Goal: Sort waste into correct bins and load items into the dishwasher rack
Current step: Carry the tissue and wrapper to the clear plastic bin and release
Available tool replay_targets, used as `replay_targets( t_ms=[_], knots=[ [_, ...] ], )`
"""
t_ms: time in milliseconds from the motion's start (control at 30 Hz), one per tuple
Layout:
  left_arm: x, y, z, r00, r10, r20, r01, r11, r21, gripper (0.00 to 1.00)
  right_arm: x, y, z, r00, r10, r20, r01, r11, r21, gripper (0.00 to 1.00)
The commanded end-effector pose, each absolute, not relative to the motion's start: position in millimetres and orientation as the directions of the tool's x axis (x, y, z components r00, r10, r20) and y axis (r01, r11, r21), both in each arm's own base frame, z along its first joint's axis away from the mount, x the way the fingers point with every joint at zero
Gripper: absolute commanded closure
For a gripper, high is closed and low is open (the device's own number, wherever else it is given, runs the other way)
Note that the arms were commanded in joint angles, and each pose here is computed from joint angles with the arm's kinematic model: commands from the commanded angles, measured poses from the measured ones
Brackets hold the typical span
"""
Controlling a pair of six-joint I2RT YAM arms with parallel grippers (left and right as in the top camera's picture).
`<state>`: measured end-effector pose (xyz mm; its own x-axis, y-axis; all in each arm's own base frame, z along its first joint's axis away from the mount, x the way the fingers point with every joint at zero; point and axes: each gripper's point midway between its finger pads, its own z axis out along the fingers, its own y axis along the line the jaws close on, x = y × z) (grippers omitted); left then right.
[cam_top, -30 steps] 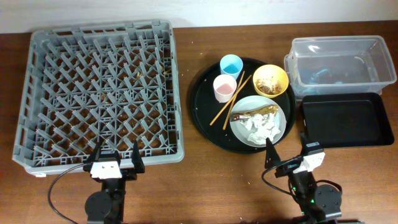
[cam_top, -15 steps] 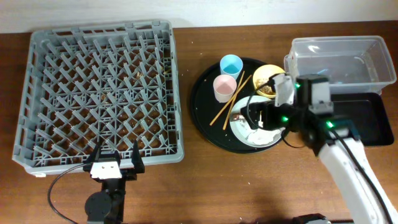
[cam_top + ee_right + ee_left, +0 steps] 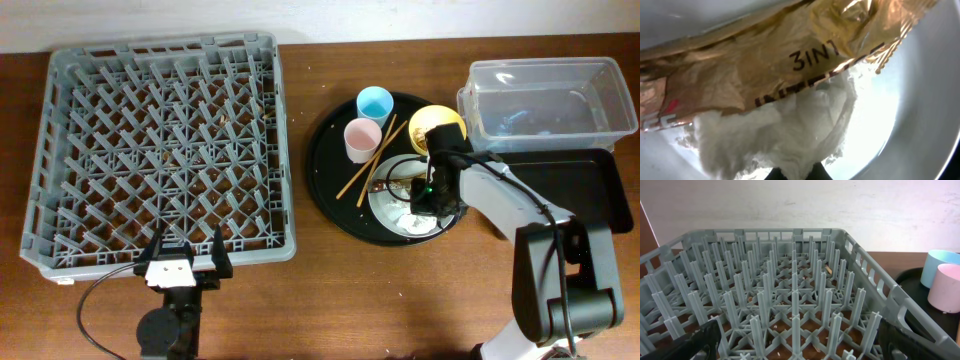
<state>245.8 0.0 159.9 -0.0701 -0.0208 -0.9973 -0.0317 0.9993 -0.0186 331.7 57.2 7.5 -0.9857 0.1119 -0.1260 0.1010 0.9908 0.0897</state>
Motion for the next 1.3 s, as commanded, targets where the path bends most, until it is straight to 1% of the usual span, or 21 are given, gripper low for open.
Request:
replay_targets(
  t_ms=[0, 100, 167, 267, 367, 400, 433, 533, 567, 600, 667, 700, 733, 767, 833, 867, 933, 1133, 1167, 1233, 1267],
  knots=[
    [245.9, -2.0, 157.8, -0.073, -0.008, -0.997, -0.02, 1.0, -0.007, 0.01, 343.8, 66.0, 57.4, -0.982, 0.098, -0.163, 0.08, 0.99, 0.112, 0.96],
    [245.9, -2.0, 157.8, -0.073, -0.008, -0.997, -0.02, 1.0, -0.007, 0.01, 378.7, 39.2, 185.6, -0.905, 0.156, -0.395, 0.139, 0.988, 0.072, 0.96],
    [245.9, -2.0, 157.8, -0.073, -0.008, -0.997, -0.02, 1.0, -0.007, 0.01, 402.6, -22.5, 238.5, -0.765, 0.295, -0.573, 0.369, 0.929, -0.014, 0.96],
    [245.9, -2.0, 157.8, -0.073, -0.008, -0.997, -0.02, 1.0, -0.007, 0.01, 444.1, -88.9, 257.7, -0.578, 0.358, -0.733, 0.54, 0.841, -0.016, 0.96],
    [245.9, -2.0, 157.8, -0.073, -0.008, -0.997, -0.02, 1.0, -0.007, 0.01, 485.5, -132.6, 228.2, -0.5, 0.398, -0.769, 0.608, 0.794, 0.016, 0.94],
    [245.9, -2.0, 157.8, -0.073, -0.008, -0.997, -0.02, 1.0, -0.007, 0.01, 497.1, -141.7, 206.9, -0.505, 0.408, -0.761, 0.619, 0.786, 0.011, 0.51],
    [245.9, -2.0, 157.7, -0.073, -0.008, -0.997, -0.02, 1.0, -0.007, 0.01, 504.0, -141.7, 189.5, -0.524, 0.413, -0.745, 0.612, 0.791, 0.008, 0.02],
    [245.9, -2.0, 157.8, -0.073, -0.008, -0.997, -0.02, 1.0, -0.007, 0.01, 507.0, -139.8, 212.3, -0.507, 0.378, -0.775, 0.586, 0.811, 0.012, 0.02],
    [245.9, -2.0, 157.8, -0.073, -0.008, -0.997, -0.02, 1.0, -0.007, 0.01, 502.4, -126.2, 242.5, -0.505, 0.37, -0.78, 0.527, 0.848, 0.06, 0.02],
    [245.9, -2.0, 157.8, -0.073, -0.008, -0.997, -0.02, 1.0, -0.007, 0.01, 484.5, -81.6, 271.9, -0.585, 0.348, -0.732, 0.337, 0.926, 0.17, 0.01],
    [245.9, -2.0, 157.8, -0.073, -0.008, -0.997, -0.02, 1.0, -0.007, 0.01, 441.4, -24.9, 279.7, -0.716, 0.337, -0.612, 0.16, 0.932, 0.326, 0.02],
    [245.9, -2.0, 157.8, -0.073, -0.008, -0.997, -0.02, 1.0, -0.007, 0.01, 414.5, 5.8, 261.3, -0.812, 0.328, -0.483, 0.146, 0.915, 0.376, 0.02],
    [245.9, -2.0, 157.8, -0.073, -0.008, -0.997, -0.02, 1.0, -0.007, 0.01, 399.1, 27.4, 238.4, -0.871, 0.289, -0.398, 0.137, 0.92, 0.367, 0.02],
    [245.9, -2.0, 157.8, -0.073, -0.008, -0.997, -0.02, 1.0, -0.007, 0.01, 388.3, 47.1, 198.6, -0.885, 0.381, -0.268, 0.274, 0.891, 0.363, 0.01],
    [245.9, -2.0, 157.8, -0.073, -0.008, -0.997, -0.02, 1.0, -0.007, 0.01, 379.3, 53.9, 138.5, -0.76, 0.634, -0.143, 0.573, 0.758, 0.311, 0.22],
    [245.9, -2.0, 157.8, -0.073, -0.008, -0.997, -0.02, 1.0, -0.007, 0.01, 376.8, 63.7, 109.0, -0.689, 0.717, -0.105, 0.658, 0.679, 0.325, 0.24],
    [245.9, -2.0, 157.8, -0.073, -0.008, -0.997, -0.02, 1.0, -0.007, 0.01, 376.7, 81.0, 74.8, -0.626, 0.775, -0.087, 0.7, 0.608, 0.376, 0.24],
    [245.9, -2.0, 157.8, -0.073, -0.008, -0.997, -0.02, 1.0, -0.007, 0.01, 378.1, 108.7, 29.3, -0.673, 0.724, -0.15, 0.643, 0.674, 0.365, 0.29],
    [245.9, -2.0, 157.8, -0.073, -0.008, -0.997, -0.02, 1.0, -0.007, 0.01, 377.7, 105.7, 23.8, -0.671, 0.725, -0.157, 0.65, 0.676, 0.346, 0.37],
    [245.9, -2.0, 157.8, -0.073, -0.008, -0.997, -0.02, 1.0, -0.007, 0.01, 375.5, 97.6, 10.2, -0.672, 0.72, -0.172, 0.662, 0.689, 0.296, 0.93],
    [245.9, -2.0, 157.8, -0.073, -0.008, -0.997, -0.02, 1.0, -0.007, 0.01, 375.2, 97.6, 9.4, -0.692, 0.699, -0.179, 0.642, 0.71, 0.288, 0.96]
  ],
)
